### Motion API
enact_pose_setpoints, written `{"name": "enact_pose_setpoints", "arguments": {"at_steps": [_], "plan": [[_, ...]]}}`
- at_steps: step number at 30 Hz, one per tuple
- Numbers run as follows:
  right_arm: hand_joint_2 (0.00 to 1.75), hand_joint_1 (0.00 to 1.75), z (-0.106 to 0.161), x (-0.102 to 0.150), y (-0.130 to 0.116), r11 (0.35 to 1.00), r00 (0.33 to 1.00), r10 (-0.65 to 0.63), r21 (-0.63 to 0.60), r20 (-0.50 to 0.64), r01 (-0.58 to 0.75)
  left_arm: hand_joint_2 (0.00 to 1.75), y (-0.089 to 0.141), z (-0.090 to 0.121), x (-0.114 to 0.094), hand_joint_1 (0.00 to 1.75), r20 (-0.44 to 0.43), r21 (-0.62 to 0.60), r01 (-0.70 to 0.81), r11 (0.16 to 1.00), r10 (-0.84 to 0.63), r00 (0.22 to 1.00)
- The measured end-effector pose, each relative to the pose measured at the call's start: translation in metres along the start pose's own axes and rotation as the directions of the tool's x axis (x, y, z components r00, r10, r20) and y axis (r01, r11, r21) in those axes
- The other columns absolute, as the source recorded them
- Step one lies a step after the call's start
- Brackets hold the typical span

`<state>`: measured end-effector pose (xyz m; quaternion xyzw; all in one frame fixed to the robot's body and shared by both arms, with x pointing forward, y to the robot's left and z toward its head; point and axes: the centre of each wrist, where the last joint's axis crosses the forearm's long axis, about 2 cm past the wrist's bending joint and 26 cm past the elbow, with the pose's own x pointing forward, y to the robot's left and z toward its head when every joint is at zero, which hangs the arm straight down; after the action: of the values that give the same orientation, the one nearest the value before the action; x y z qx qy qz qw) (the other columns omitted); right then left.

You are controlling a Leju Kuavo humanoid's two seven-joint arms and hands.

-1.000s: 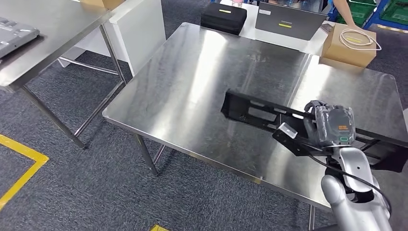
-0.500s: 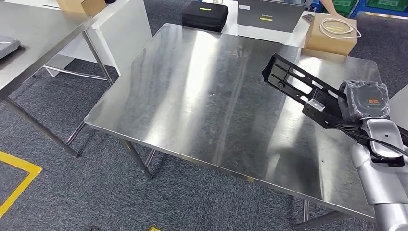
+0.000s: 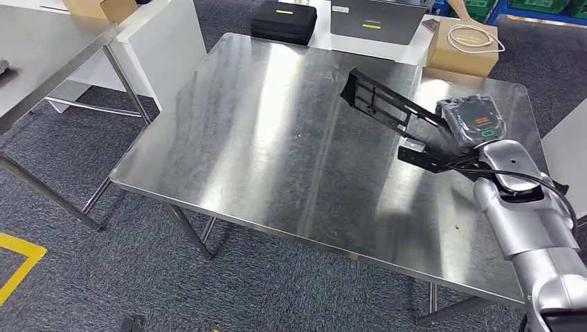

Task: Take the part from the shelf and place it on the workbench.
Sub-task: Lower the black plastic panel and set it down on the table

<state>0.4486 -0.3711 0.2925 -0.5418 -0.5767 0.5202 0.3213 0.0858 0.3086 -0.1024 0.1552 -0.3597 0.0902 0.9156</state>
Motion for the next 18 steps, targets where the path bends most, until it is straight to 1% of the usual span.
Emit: {"name": "enact_pose_setpoints", "arguments": {"at_steps": [4,9,14,18], "plan": [[1.75,1.69,-0.015,0.018,-0.005,1.0,0.998,-0.014,-0.001,0.067,0.014,1.75,-0.002,-0.002,0.003,0.0,0.004,-0.01,0.009,1.0,-0.009,1.0],[1.75,1.69,-0.027,0.038,-0.008,1.0,0.993,-0.021,0.007,0.119,0.021,1.75,-0.003,-0.001,0.003,0.0,0.001,-0.017,0.017,1.0,-0.017,1.0],[1.75,1.69,-0.031,0.049,-0.006,0.999,0.989,-0.029,0.021,0.147,0.026,1.75,-0.002,-0.001,0.002,0.0,-0.003,-0.017,0.02,1.0,-0.02,1.0],[1.75,1.69,-0.031,0.052,0.001,0.999,0.987,-0.029,0.048,0.156,0.022,1.75,-0.002,0.0,0.001,0.0,0.006,-0.025,0.021,0.999,-0.021,1.0]]}}
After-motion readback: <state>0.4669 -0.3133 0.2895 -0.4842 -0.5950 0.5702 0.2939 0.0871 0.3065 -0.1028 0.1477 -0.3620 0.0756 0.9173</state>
